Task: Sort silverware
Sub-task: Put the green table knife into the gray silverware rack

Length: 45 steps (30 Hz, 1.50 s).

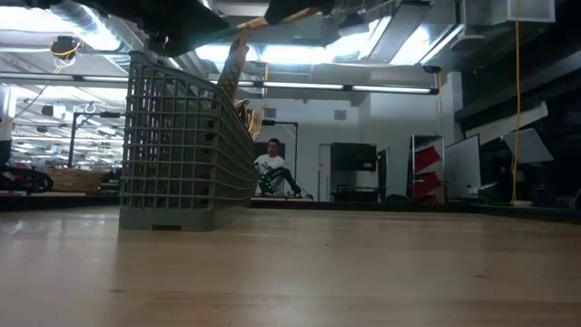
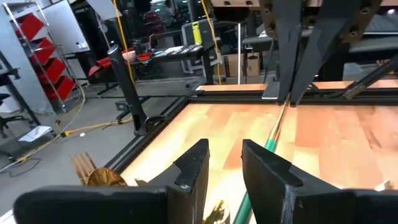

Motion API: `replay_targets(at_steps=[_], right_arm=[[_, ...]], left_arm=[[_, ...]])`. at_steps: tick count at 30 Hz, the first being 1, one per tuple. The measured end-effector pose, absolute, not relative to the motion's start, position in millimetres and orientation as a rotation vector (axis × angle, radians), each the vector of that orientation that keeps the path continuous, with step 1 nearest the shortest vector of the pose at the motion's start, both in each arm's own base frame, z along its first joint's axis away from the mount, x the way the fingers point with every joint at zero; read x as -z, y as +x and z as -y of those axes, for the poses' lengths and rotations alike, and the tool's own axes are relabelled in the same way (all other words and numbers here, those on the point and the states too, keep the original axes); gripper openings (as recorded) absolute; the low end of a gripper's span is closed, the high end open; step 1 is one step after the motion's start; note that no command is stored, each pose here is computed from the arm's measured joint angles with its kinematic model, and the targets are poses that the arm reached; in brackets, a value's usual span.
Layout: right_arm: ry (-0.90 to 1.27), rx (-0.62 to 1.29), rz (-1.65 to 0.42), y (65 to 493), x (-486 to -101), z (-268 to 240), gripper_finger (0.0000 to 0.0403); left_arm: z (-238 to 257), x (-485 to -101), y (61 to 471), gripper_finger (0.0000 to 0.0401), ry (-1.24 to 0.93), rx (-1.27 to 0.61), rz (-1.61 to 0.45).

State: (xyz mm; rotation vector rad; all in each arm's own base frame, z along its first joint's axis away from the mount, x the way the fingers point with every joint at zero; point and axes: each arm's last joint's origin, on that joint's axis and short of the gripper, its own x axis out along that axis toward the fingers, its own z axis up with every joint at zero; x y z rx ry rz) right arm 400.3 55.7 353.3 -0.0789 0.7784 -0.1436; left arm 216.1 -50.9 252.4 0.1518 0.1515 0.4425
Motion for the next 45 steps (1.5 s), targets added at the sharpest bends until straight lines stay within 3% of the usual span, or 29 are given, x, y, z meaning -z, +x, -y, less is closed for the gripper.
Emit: replay_targets(at_steps=[11, 22, 45], right_arm=[[-0.094, 0.145, -0.840, 394.2, -356.3, -54.4, 0.0003], [-0.088, 0.145, -0.816, 386.1, -384.4, -53.2, 0.0003], [-0.106, 0.139, -0.829, 384.5, -385.6, -53.2, 0.0003]], left_arm=[[51.5, -253.6, 214.9, 0.0088, 0.161, -0.400, -0.152], [48.6, -269.1, 203.3, 0.0088, 0.121, -0.402, -0.079], [49.4, -264.5, 203.7, 0.0088, 0.121, -0.372, -0.113]])
